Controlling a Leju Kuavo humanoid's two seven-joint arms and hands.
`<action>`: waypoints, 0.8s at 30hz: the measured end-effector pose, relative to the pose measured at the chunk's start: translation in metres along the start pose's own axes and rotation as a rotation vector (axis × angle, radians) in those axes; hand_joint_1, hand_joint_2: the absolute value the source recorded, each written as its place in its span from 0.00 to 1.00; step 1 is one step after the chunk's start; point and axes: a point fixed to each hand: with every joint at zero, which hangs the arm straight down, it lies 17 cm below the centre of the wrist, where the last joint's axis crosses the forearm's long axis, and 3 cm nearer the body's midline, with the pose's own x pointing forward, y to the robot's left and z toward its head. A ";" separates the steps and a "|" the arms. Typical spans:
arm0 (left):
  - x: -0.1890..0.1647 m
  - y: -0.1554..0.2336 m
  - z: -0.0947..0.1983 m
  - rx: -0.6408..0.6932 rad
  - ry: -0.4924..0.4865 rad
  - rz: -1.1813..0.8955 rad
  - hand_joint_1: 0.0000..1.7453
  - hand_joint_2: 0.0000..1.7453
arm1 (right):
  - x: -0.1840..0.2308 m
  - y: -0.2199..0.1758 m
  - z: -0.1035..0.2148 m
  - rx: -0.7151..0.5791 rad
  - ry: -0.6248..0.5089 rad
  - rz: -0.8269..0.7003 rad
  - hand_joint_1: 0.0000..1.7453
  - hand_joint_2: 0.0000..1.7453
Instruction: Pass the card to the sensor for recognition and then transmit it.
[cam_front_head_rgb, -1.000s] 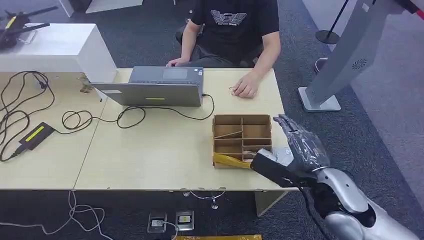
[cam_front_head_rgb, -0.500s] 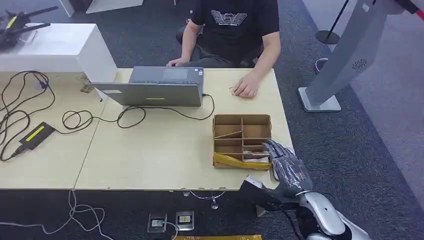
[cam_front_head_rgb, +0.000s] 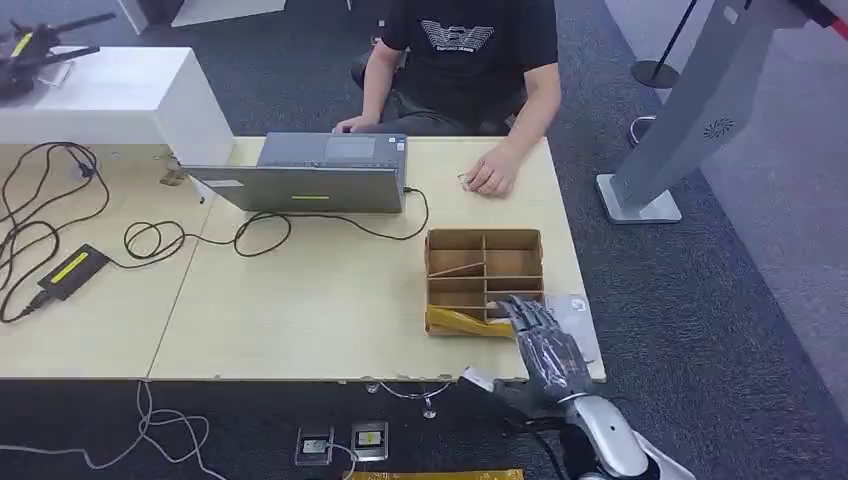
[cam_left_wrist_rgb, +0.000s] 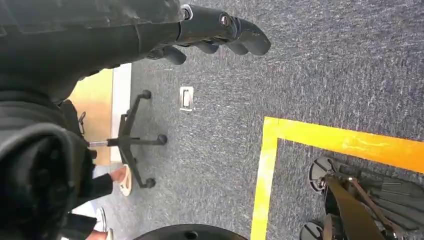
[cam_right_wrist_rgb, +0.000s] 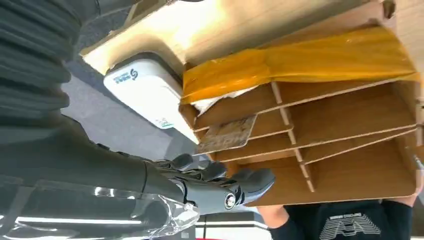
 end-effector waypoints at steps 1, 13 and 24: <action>0.000 -0.001 0.000 -0.001 -0.001 0.000 0.00 0.00 | 0.001 0.003 -0.001 0.003 0.001 0.001 0.00 1.00; 0.000 -0.005 0.001 -0.012 -0.005 -0.007 0.00 0.00 | 0.010 0.013 -0.007 -0.004 -0.014 0.040 0.00 1.00; -0.001 -0.009 0.002 -0.021 -0.001 0.000 0.00 0.00 | 0.014 0.005 -0.020 -0.057 -0.023 0.100 0.00 1.00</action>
